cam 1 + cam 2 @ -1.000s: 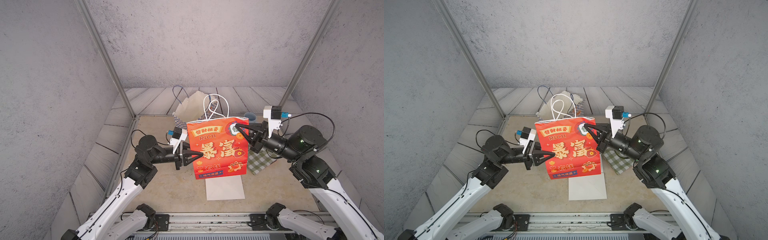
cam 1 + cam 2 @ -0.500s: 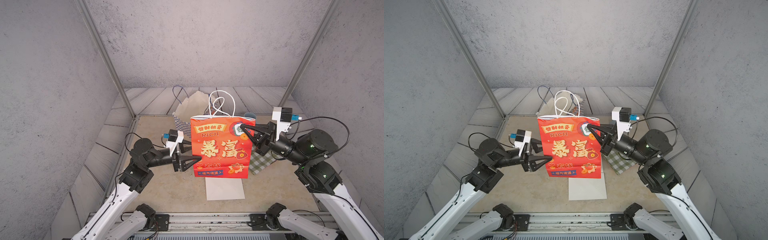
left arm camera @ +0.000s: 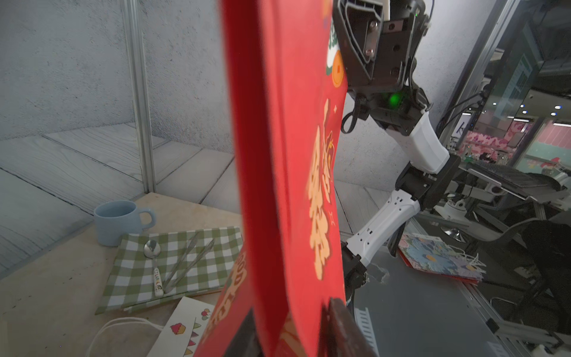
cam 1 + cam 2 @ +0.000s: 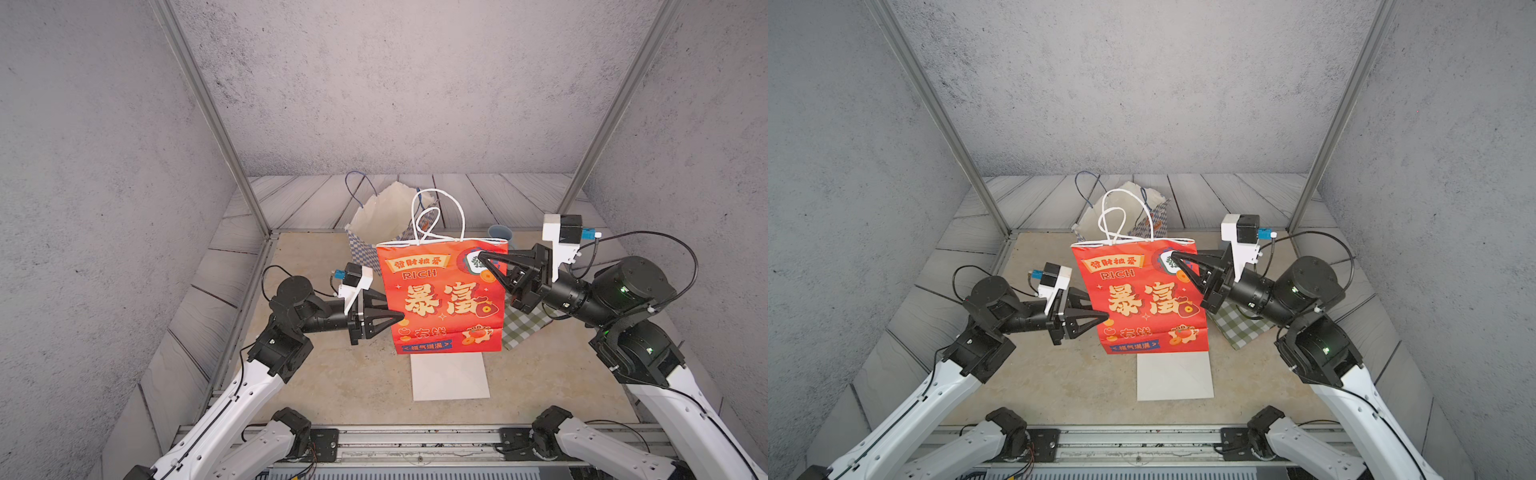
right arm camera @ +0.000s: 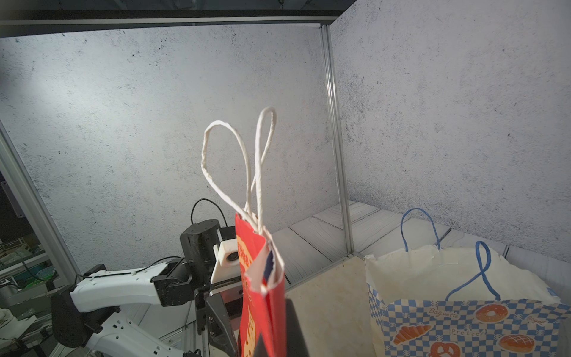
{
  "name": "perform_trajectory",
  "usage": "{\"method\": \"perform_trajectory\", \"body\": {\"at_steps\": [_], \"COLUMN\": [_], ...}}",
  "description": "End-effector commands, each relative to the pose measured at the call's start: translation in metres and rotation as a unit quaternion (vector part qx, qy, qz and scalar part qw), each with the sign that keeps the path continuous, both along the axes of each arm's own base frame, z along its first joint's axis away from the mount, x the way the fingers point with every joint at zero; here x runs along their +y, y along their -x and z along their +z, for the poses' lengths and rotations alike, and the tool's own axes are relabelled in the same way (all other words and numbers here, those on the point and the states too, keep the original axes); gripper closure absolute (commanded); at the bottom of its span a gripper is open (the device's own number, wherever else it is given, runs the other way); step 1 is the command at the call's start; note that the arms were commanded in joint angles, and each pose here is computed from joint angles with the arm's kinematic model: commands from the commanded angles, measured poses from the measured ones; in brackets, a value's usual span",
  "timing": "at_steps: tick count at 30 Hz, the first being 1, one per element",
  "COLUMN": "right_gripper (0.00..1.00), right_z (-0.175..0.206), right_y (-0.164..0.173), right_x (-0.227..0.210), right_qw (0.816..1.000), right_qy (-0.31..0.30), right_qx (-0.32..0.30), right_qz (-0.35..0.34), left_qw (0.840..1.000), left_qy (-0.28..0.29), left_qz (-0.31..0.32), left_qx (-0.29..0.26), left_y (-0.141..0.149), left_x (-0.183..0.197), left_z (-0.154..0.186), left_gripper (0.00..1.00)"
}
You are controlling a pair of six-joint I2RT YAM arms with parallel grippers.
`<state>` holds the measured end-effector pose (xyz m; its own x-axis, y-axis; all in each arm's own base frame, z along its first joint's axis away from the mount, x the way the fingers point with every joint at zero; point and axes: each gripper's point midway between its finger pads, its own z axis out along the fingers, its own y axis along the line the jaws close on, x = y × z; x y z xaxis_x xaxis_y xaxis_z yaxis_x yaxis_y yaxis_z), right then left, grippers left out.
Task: Put away the paper bag
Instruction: Press the paper bag.
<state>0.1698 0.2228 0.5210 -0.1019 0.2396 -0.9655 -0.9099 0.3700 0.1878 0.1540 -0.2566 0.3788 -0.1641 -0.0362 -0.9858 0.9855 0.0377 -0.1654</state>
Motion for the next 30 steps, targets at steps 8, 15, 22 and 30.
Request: {"method": "perform_trajectory", "body": {"at_steps": [8, 15, 22, 30], "right_gripper": [1.0, 1.0, 1.0, 1.0], "right_z": [0.017, 0.007, -0.001, 0.007], "right_y": [-0.003, 0.012, 0.024, 0.036], "right_x": [-0.008, 0.001, 0.01, 0.013], "right_qw": [0.999, 0.999, 0.997, 0.993], "right_qy": [-0.008, 0.016, 0.029, 0.026], "right_qx": [-0.028, -0.025, -0.009, -0.011], "right_qz": [-0.028, 0.021, 0.077, 0.113], "left_qw": [1.0, 0.997, 0.995, 0.995], "left_qy": [0.004, 0.02, 0.052, 0.067], "left_qz": [0.006, 0.058, 0.058, 0.07], "left_qx": [-0.012, -0.043, -0.059, -0.038], "left_y": [0.005, -0.008, -0.009, -0.021], "left_x": [0.003, 0.009, 0.01, 0.012], "left_z": [0.012, 0.032, 0.059, 0.057], "left_gripper": [0.93, 0.36, 0.34, 0.33]}}
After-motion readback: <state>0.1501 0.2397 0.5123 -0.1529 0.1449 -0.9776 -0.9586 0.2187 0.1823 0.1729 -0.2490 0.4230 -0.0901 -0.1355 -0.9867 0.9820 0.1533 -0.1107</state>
